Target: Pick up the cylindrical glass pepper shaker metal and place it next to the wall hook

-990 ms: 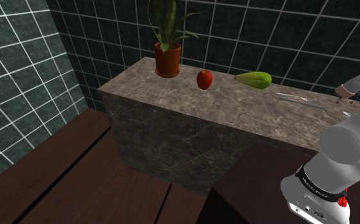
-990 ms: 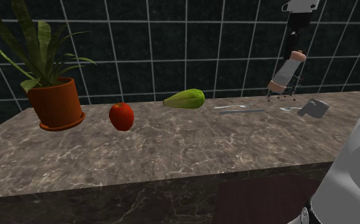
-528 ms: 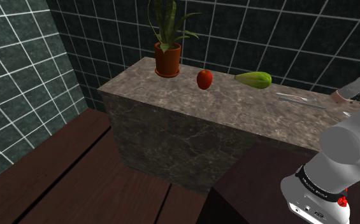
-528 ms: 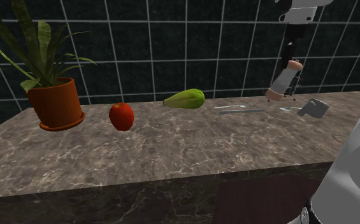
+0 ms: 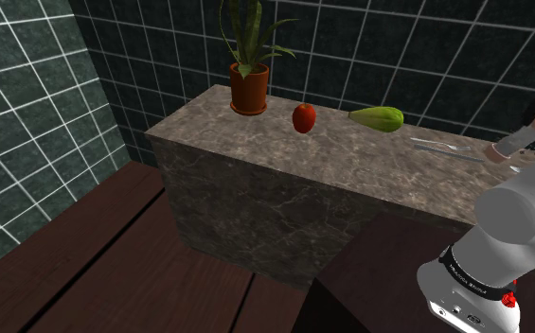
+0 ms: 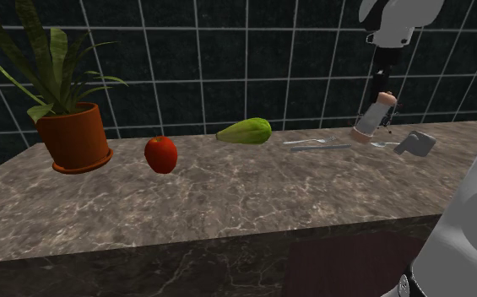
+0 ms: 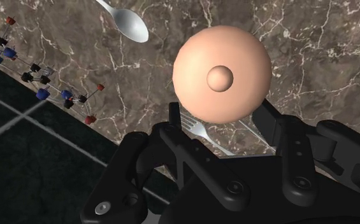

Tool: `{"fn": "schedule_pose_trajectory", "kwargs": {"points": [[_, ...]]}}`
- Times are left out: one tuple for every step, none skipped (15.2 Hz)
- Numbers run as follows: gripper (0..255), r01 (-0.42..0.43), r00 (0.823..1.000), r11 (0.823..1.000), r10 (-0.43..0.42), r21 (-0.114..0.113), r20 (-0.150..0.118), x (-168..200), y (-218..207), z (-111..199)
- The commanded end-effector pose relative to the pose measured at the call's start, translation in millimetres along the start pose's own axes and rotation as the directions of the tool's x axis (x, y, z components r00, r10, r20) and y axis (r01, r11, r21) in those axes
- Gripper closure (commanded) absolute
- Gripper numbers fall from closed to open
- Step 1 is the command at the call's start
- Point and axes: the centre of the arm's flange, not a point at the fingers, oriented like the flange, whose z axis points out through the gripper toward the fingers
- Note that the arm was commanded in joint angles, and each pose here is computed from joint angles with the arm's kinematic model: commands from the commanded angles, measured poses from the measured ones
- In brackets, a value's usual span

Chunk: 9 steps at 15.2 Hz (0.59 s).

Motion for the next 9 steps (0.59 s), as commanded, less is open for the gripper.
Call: {"fn": "schedule_pose_trajectory", "kwargs": {"points": [[255,0.000,1.000,1.000,0.000,0.000,0.000,-0.2,-1.5,11.4],[255,0.000,1.000,1.000,0.000,0.000,0.000,-0.3,-2.2,16.6],[255,0.000,1.000,1.000,0.000,0.000,0.000,-0.4,-2.8,21.9],[255,0.000,1.000,1.000,0.000,0.000,0.000,-0.4,-3.4,27.1],[255,0.000,1.000,1.000,0.000,0.000,0.000,-0.5,-4.0,32.3],[255,0.000,1.000,1.000,0.000,0.000,0.000,-0.6,-4.6,37.6],[255,0.000,1.000,1.000,0.000,0.000,0.000,-0.7,-5.2,42.8],[255,0.000,1.000,1.000,0.000,0.000,0.000,-0.8,-5.9,48.1],[255,0.000,1.000,1.000,0.000,0.000,0.000,-0.8,-6.3,51.5]]}}
